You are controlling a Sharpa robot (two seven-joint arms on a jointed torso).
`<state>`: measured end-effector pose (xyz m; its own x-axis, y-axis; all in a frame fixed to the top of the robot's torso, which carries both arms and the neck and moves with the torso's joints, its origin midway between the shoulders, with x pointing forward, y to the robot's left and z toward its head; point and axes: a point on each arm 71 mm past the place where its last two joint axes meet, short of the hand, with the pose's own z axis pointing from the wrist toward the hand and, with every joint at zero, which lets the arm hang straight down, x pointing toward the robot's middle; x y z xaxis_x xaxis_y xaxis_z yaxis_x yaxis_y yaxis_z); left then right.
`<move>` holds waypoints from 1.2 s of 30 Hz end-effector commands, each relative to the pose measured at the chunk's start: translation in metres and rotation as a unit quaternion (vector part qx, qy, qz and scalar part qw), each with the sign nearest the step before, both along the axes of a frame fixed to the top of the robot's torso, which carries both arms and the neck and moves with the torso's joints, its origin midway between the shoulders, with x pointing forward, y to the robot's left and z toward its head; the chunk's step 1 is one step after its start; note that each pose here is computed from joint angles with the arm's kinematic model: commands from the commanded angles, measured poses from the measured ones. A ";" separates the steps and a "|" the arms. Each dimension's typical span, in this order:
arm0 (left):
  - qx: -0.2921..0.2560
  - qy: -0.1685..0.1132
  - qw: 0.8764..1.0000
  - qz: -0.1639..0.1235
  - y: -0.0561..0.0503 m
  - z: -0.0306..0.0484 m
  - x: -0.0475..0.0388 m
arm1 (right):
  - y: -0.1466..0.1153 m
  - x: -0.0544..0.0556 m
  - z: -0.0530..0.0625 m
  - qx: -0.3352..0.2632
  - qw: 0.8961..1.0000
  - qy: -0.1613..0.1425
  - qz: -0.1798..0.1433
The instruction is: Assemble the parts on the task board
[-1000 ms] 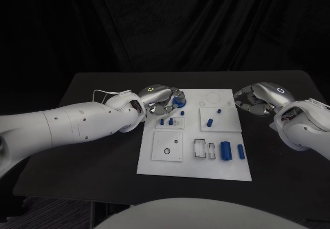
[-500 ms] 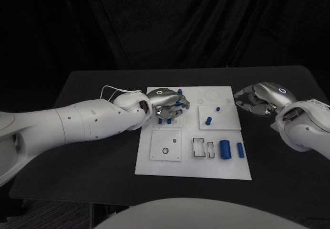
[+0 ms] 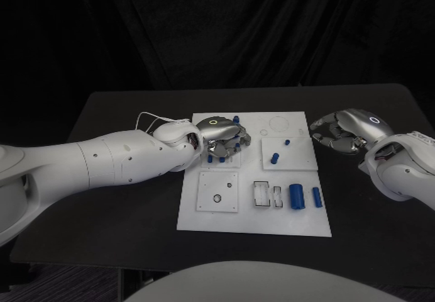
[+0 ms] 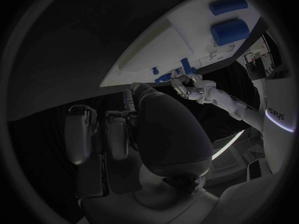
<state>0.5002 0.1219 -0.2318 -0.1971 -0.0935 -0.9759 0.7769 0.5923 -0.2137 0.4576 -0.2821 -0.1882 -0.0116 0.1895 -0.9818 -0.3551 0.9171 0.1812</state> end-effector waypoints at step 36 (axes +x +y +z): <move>0.028 -0.013 0.999 0.014 0.003 -0.0019 0.0015 | 0.003 0.002 -0.001 0.004 1.000 0.004 -0.001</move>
<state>0.5034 0.1270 -0.2312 -0.1573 -0.0624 -0.9856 0.7543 0.6365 -0.1607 0.4596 -0.2793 -0.1889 -0.0184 0.1968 -0.9803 -0.3533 0.9159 0.1905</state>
